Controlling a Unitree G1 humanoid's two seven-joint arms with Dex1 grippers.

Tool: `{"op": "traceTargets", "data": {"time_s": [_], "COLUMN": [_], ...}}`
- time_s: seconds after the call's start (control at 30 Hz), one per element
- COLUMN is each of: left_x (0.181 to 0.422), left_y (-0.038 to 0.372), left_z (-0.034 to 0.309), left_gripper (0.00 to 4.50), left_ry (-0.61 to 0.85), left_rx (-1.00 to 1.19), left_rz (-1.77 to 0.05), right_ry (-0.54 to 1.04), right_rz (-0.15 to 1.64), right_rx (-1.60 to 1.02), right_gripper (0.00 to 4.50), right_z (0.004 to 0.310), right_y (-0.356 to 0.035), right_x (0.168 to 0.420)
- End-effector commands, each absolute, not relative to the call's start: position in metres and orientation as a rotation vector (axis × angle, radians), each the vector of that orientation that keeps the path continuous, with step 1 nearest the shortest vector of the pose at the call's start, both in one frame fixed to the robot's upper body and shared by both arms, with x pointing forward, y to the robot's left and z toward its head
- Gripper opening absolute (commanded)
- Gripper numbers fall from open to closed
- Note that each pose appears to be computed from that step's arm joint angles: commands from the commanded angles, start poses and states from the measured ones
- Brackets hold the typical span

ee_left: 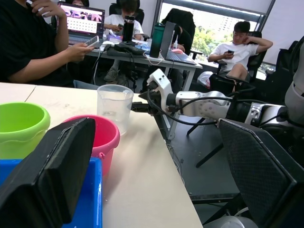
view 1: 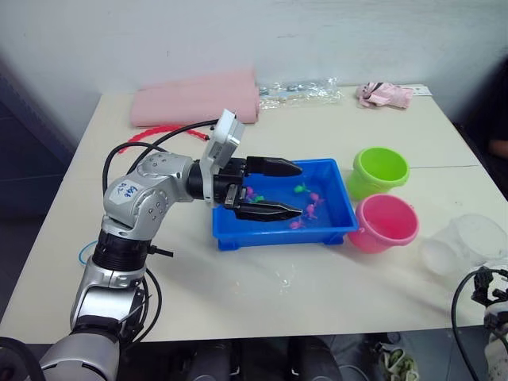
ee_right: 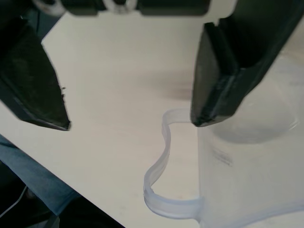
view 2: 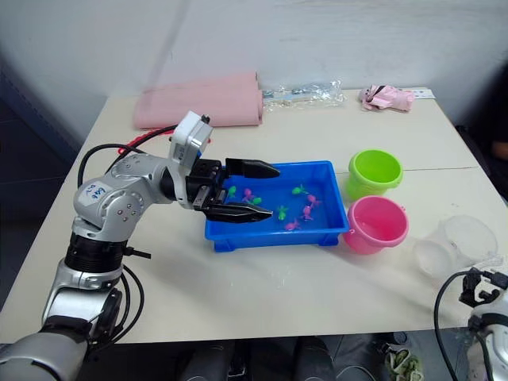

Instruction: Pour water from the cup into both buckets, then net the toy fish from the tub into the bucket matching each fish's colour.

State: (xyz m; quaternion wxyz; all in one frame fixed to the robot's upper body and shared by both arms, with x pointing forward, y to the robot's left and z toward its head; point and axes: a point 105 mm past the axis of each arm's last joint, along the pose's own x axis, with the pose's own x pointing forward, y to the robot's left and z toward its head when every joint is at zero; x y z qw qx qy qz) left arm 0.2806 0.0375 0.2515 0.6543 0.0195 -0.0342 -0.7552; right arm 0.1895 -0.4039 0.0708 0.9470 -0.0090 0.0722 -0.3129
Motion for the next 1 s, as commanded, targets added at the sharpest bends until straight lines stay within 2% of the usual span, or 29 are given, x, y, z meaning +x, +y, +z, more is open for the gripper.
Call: {"op": "traceTargets", "data": {"time_s": [0.03,0.13,0.2,0.27,0.33,0.4,0.5,0.67,0.77,0.9,0.97,1.0], "left_x": [0.279,0.280,0.284,0.285,0.284,0.287,0.288,0.294,0.290,0.267,0.259,0.249], "left_y": [0.038,0.040,0.042,0.050,0.058,0.073,0.091,0.140,0.179,0.256,0.274,0.295], "left_z": [0.261,0.255,0.246,0.232,0.225,0.220,0.218,0.199,0.181,0.162,0.158,0.156], "left_gripper": [4.50,4.50,4.50,4.50,4.50,4.50,4.50,4.50,4.50,4.50,4.50,4.50], "left_ry": [-0.124,-0.094,-0.052,-0.024,-0.010,0.010,0.024,0.095,0.174,0.309,0.340,0.377], "left_rx": [0.063,0.056,0.021,0.004,-0.005,-0.035,-0.042,-0.036,-0.015,0.039,0.058,0.076], "left_rz": [-1.724,-1.708,-1.654,-1.580,-1.526,-1.428,-1.312,-1.034,-0.879,-0.641,-0.598,-0.545], "right_ry": [0.101,0.095,0.053,0.020,0.017,0.006,0.032,0.060,0.047,0.048,0.052,0.045], "right_rz": [-0.599,-0.528,-0.392,-0.146,0.016,0.289,0.612,0.987,1.139,1.312,1.356,1.381], "right_rx": [-0.074,-0.122,-0.079,-0.117,-0.152,-0.145,-0.171,-0.230,-0.261,-0.313,-0.330,-0.325], "right_gripper": [4.48,4.48,4.48,4.48,4.48,4.48,4.48,4.48,4.48,4.48,4.48,4.48], "right_z": [0.099,0.119,0.138,0.168,0.186,0.214,0.237,0.246,0.249,0.246,0.243,0.243], "right_y": [-0.389,-0.373,-0.354,-0.328,-0.310,-0.277,-0.233,-0.170,-0.138,-0.102,-0.096,-0.090], "right_x": [0.175,0.165,0.168,0.180,0.187,0.199,0.209,0.235,0.249,0.264,0.266,0.267]}}
